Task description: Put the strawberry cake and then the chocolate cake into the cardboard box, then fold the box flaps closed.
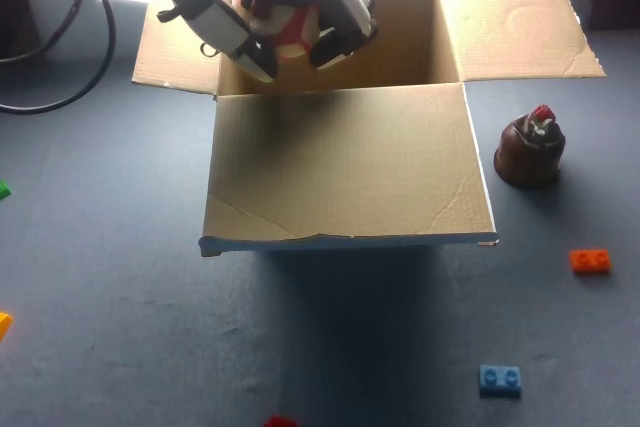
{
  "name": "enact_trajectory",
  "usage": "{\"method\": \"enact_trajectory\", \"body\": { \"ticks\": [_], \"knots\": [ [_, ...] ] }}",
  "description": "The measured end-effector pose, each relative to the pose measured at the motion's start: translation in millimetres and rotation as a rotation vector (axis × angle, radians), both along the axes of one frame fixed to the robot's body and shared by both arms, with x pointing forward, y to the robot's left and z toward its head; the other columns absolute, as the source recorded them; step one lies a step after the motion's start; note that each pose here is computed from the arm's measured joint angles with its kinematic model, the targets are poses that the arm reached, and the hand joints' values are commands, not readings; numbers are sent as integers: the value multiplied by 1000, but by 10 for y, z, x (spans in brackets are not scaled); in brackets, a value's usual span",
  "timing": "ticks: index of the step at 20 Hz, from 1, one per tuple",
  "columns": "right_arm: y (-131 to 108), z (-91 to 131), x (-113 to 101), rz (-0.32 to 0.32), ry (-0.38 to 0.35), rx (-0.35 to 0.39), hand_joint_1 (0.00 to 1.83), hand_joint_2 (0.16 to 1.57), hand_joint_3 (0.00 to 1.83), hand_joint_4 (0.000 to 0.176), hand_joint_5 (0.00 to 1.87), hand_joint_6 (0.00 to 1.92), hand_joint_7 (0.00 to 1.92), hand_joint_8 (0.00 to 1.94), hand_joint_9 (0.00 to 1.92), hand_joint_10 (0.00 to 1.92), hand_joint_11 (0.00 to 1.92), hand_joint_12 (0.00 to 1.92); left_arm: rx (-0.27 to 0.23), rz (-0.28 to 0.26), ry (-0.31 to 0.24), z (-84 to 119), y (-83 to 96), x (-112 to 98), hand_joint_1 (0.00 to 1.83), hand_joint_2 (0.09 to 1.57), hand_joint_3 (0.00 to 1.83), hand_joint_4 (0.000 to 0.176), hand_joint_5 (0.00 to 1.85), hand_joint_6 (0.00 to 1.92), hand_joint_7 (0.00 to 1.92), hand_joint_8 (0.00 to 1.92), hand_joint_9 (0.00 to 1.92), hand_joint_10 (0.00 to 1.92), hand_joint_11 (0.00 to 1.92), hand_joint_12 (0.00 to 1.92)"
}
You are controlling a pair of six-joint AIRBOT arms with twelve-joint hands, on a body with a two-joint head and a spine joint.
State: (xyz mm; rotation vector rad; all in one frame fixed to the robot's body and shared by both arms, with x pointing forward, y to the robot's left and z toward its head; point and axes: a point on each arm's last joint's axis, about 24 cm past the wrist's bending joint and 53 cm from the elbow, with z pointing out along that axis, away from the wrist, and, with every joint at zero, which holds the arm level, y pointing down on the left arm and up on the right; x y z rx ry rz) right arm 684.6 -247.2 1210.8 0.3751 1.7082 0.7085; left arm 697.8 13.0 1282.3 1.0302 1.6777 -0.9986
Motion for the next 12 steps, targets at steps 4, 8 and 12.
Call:
{"method": "enact_trajectory", "body": {
  "ticks": [4, 8, 12],
  "knots": [
    [-24, 1, 12, -6, 3, 10, 1030, 1076, 6, 0, 163, 16, 153, 2, 178, 2, 0, 632, 9, -2, 1, -61, -26, -21, 782, 1099, 0, 8, 291, 553, 397, 605, 425, 873, 258, 1418],
    [-19, -54, 52, -7, 33, 56, 1004, 1096, 9, 0, 172, 7, 144, 0, 156, 2, 0, 602, 9, 37, -36, -41, 18, 76, 490, 894, 0, 62, 179, 9, 307, 0, 386, 52, 0, 1191],
    [-18, -57, 53, -6, 34, 56, 987, 1101, 9, 0, 167, 2, 152, 3, 154, 1, 0, 578, 12, 39, -44, -42, 18, 83, 455, 866, 0, 69, 159, 1, 270, 0, 349, 29, 0, 1192]
  ]
}}
